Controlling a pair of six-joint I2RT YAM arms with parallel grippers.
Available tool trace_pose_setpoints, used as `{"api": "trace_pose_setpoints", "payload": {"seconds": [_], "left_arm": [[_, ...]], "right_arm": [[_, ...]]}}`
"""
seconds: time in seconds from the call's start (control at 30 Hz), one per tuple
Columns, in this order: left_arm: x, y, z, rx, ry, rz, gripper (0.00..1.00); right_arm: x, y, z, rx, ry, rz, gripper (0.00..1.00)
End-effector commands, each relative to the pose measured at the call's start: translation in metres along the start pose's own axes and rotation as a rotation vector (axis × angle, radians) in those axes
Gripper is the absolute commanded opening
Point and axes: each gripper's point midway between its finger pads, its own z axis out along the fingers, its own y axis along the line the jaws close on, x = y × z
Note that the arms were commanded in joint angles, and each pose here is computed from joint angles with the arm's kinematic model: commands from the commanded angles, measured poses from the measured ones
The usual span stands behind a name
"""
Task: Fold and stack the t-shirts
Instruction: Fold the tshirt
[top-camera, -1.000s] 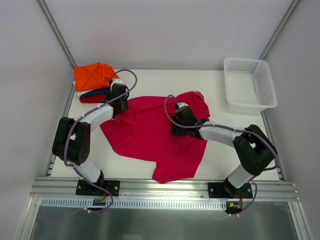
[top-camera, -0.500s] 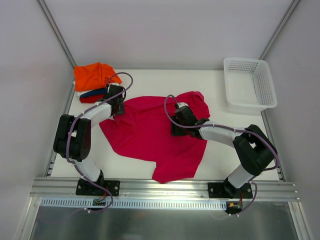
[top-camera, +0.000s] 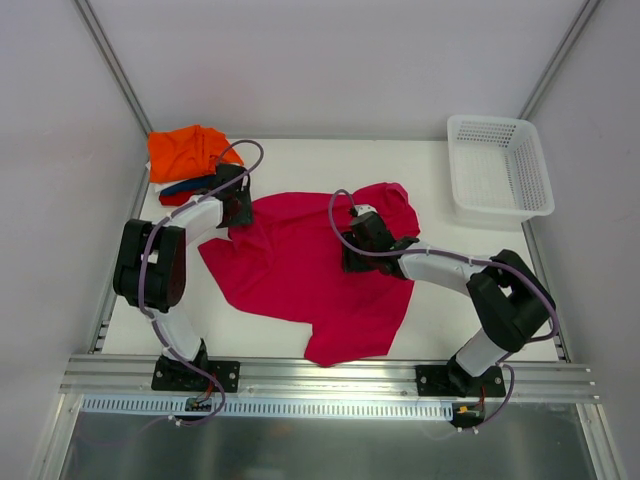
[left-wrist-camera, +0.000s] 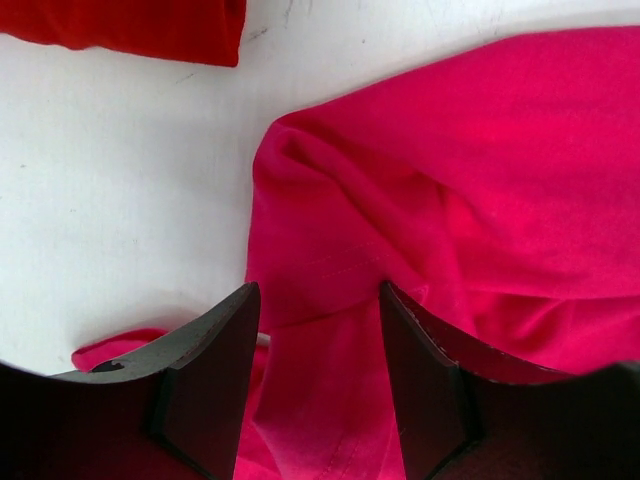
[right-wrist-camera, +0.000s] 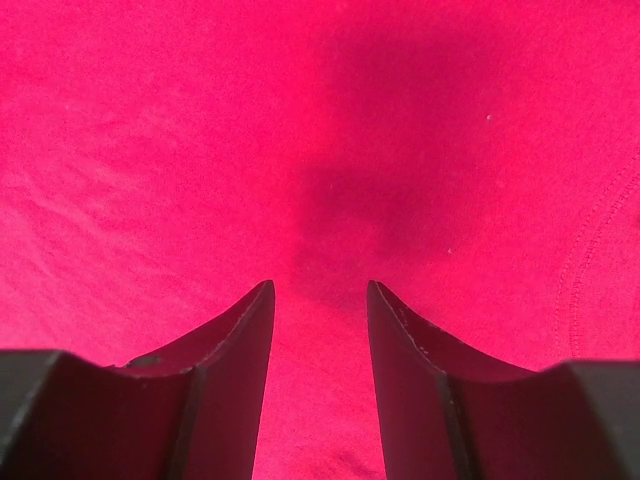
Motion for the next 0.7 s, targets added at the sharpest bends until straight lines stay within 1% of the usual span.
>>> {"api": "trace_pose_setpoints", "payload": {"seconds": [0.0, 0.13, 0.2, 0.27, 0.3, 0.37, 0.4, 0.53, 0.67], "left_arm": [[-0.007, -0.002, 0.002, 0.035, 0.033, -0.027, 0.52], [-0.005, -0.002, 0.008, 0.065, 0.070, -0.051, 0.48], [-0.005, -0.001, 0.009, 0.075, 0.079, -0.063, 0.43], [-0.004, 0.000, 0.010, 0.079, 0.084, -0.066, 0.33], [-0.004, 0.000, 0.011, 0.079, 0.087, -0.069, 0.26], [-0.004, 0.001, 0.010, 0.075, 0.085, -0.072, 0.19], [-0.005, 0.003, 0.010, 0.072, 0.083, -0.073, 0.12], [-0.010, 0.005, 0.006, 0.058, 0.062, -0.069, 0.00], [-0.028, 0.010, -0.006, 0.034, 0.002, -0.068, 0.00]], "right_arm": [[-0.012, 0.010, -0.013, -0.039, -0.055, 0.022, 0.45], [-0.015, 0.010, -0.017, -0.041, -0.070, 0.022, 0.45], [-0.017, 0.011, -0.019, -0.046, -0.076, 0.023, 0.44], [-0.018, 0.011, -0.021, -0.047, -0.080, 0.023, 0.44], [-0.018, 0.012, -0.021, -0.048, -0.082, 0.023, 0.44], [-0.017, 0.011, -0.021, -0.046, -0.079, 0.023, 0.44], [-0.018, 0.011, -0.020, -0.046, -0.078, 0.026, 0.44], [-0.017, 0.012, -0.019, -0.049, -0.074, 0.026, 0.43], [-0.016, 0.013, -0.018, -0.049, -0.071, 0.025, 0.43]]}}
